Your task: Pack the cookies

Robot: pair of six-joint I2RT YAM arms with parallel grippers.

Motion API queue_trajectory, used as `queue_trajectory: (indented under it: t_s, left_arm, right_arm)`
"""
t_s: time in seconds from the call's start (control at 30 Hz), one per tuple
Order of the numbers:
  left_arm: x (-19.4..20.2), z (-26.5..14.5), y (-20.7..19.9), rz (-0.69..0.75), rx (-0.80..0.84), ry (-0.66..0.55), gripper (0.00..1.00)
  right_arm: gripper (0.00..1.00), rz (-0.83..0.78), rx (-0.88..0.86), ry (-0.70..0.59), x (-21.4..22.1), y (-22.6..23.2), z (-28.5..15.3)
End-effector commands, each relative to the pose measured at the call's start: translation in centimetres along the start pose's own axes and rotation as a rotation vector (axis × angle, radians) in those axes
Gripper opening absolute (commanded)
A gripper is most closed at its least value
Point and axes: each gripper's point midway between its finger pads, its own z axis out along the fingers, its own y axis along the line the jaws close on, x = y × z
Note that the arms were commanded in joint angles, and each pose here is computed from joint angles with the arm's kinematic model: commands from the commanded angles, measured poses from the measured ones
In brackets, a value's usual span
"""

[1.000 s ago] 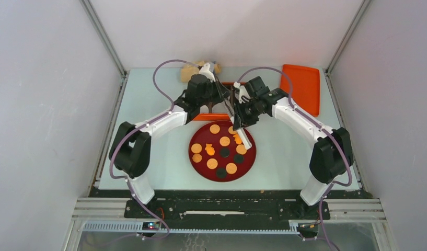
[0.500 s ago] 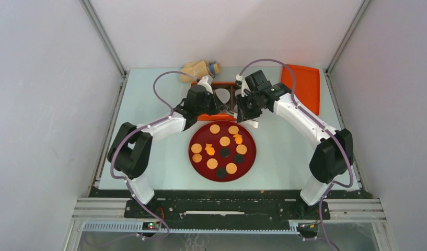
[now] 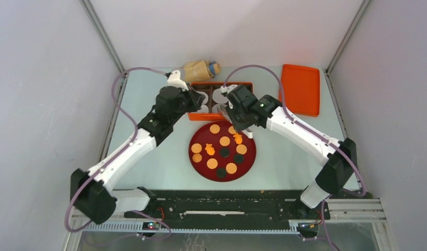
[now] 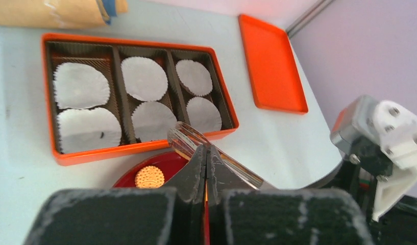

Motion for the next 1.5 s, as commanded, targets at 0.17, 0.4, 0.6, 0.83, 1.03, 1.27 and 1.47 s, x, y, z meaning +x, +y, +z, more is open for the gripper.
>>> queue_trajectory:
  t_s: [0.17,0.4,0.6,0.83,1.03,1.27,1.47]
  left_arm:
    - [2.2,-3.8,2.8,0.043,-0.097,0.014,0.0]
    - [3.2,-4.8,2.8,0.037,-0.095,0.021,0.0]
    - [2.9,-5.9,3.2,0.029,-0.107,-0.003,0.0]
    - [3.5,-6.0,3.5,0.034,-0.114,0.011,0.0]
    - [4.1,-6.1,3.7,0.028,-0.12,0.021,0.0]
    - [4.4,-5.9,3.8,0.029,-0.121,0.03,0.0]
    - [4.9,-5.6,3.9,0.023,-0.121,0.045,0.0]
  right_arm:
    - [0.58,0.003,0.019,-0.089,1.6,1.9,-5.0]
    - [0.66,0.023,-0.082,-0.029,4.8,4.4,-4.2]
    - [0.66,0.015,-0.094,-0.005,5.7,5.7,-2.9]
    - [0.89,-0.038,-0.005,0.124,9.2,4.8,1.6]
    - [0.9,-0.053,-0.025,0.23,12.9,6.6,4.1]
    - [0.9,-0.011,-0.026,0.286,16.0,7.0,6.6]
    - [0.83,-0.003,-0.032,0.318,16.8,7.5,8.0]
